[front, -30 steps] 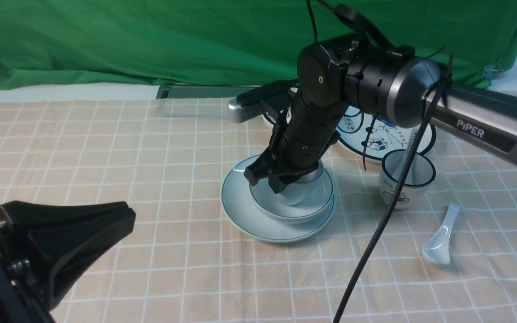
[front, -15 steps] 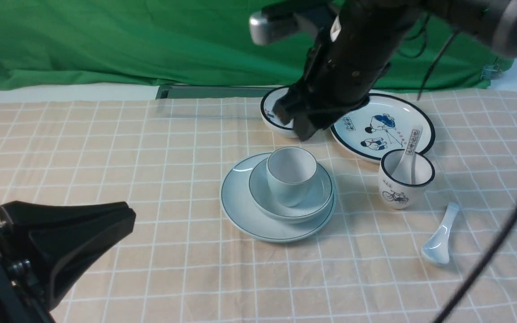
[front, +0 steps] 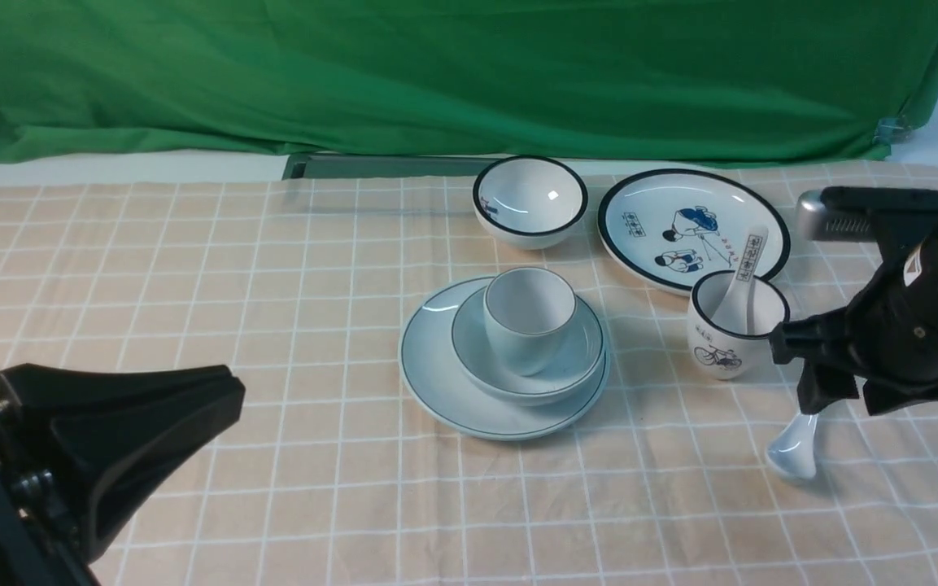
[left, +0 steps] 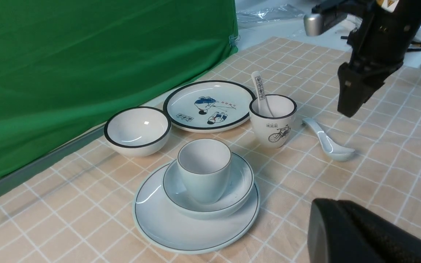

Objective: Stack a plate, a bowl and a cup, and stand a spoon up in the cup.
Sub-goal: Use the right arm to grab a blue soup spoon, then use the right arm to put the blue soup spoon into the blue teacup in the middle

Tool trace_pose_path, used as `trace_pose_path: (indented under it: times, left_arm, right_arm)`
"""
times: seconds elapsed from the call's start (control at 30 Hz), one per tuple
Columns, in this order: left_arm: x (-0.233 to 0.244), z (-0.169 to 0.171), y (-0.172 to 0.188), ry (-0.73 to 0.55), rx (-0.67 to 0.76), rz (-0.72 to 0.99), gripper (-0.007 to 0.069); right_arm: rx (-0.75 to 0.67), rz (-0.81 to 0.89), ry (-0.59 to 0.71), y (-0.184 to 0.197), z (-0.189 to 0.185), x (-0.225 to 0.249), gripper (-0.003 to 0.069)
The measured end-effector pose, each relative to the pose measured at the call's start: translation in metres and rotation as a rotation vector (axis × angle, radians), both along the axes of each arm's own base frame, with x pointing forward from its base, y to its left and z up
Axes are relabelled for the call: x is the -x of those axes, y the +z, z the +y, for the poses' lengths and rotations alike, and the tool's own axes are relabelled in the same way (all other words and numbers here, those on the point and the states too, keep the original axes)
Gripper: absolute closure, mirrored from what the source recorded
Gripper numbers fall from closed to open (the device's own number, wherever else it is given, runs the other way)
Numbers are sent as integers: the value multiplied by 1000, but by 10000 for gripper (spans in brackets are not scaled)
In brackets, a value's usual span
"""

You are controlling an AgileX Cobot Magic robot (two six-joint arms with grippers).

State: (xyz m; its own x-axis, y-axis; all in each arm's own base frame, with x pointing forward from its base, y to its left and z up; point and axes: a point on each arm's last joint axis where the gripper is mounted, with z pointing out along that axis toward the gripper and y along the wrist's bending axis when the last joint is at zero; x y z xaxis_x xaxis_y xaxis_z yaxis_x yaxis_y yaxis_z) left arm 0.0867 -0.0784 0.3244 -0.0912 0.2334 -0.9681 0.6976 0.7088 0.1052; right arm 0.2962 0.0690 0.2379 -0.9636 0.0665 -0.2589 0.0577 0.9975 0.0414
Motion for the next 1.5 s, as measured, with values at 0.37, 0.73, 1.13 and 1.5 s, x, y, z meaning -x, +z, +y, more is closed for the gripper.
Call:
trace_pose_path:
  times: [0.37, 0.73, 1.13, 1.5]
  left_arm:
    - [1, -1, 0, -3, 23, 20, 623]
    - [3, -1, -4, -18, 14, 77, 623]
    - [3, -2, -5, -22, 9, 86, 623]
    - [3, -1, -4, -18, 12, 73, 623]
  right_arm:
    - [-48, -12, -169, -63, -37, -57, 211]
    - [-37, 27, -115, -84, -35, -67, 325]
    - [3, 70, 144, -17, -16, -27, 484]
    - [-300, -977, 469, 63, 121, 6, 484]
